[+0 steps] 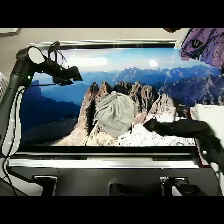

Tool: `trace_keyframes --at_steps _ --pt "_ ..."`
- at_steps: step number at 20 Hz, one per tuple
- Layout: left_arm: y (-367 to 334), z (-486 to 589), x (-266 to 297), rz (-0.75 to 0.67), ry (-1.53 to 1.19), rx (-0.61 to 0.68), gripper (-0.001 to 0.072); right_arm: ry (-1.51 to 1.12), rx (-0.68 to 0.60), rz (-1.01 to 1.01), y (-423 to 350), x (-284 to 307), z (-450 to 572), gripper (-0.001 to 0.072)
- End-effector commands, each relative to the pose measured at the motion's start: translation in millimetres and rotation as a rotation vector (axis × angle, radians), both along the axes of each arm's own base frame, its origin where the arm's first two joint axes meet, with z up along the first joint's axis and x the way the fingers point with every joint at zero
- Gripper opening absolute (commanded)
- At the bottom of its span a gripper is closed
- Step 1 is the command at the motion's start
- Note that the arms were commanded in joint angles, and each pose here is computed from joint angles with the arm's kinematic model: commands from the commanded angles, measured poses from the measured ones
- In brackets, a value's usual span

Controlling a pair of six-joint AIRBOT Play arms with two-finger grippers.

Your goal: Fold the clothes and pants, and hang the long-sleeved shirts on hangers.

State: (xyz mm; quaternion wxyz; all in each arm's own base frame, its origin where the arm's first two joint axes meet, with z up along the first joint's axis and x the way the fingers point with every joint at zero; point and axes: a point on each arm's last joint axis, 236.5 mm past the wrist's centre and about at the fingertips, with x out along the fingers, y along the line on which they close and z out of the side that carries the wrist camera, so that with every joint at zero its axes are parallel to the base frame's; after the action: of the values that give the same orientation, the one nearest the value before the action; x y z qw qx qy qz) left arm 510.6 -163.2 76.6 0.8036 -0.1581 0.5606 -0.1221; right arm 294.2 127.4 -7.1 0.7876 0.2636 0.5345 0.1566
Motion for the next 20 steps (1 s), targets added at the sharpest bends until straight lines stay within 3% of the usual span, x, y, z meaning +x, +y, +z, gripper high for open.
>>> trace_keyframes --at_steps 1,7,9,12,14,17,20 --pt "17.8 -7.2 4.4 0.028 0.018 0.006 0.0568 -0.027 0.049 -0.013 51.1 14.7 -31.4 0.0591" --pt "18.4 -10.2 6.6 0.032 0.018 0.005 0.0569 0.026 0.064 -0.035 94.9 14.5 -70.5 0.0582" --pt "17.7 -20.2 8.3 0.033 0.035 0.006 0.0569 0.001 0.053 -0.062 90.4 22.5 -70.8 0.0509" --pt "-1.3 -47.9 9.9 0.022 0.104 -0.070 0.0569 -0.039 0.041 -0.099 84.2 34.2 -68.3 0.0228" --pt "-30.4 -64.4 14.8 -0.021 0.126 -0.186 0.0569 -0.039 0.044 -0.100 84.3 34.1 -67.2 0.0034" --pt "-76.1 -83.9 20.7 -0.060 0.150 -0.357 0.0569 -0.027 0.056 -0.078 87.3 26.9 -59.8 0.0034" --pt "-102.3 -112.5 20.3 -0.078 0.180 -0.406 0.0569 -0.020 0.073 -0.055 90.8 19.0 -49.2 0.0034"
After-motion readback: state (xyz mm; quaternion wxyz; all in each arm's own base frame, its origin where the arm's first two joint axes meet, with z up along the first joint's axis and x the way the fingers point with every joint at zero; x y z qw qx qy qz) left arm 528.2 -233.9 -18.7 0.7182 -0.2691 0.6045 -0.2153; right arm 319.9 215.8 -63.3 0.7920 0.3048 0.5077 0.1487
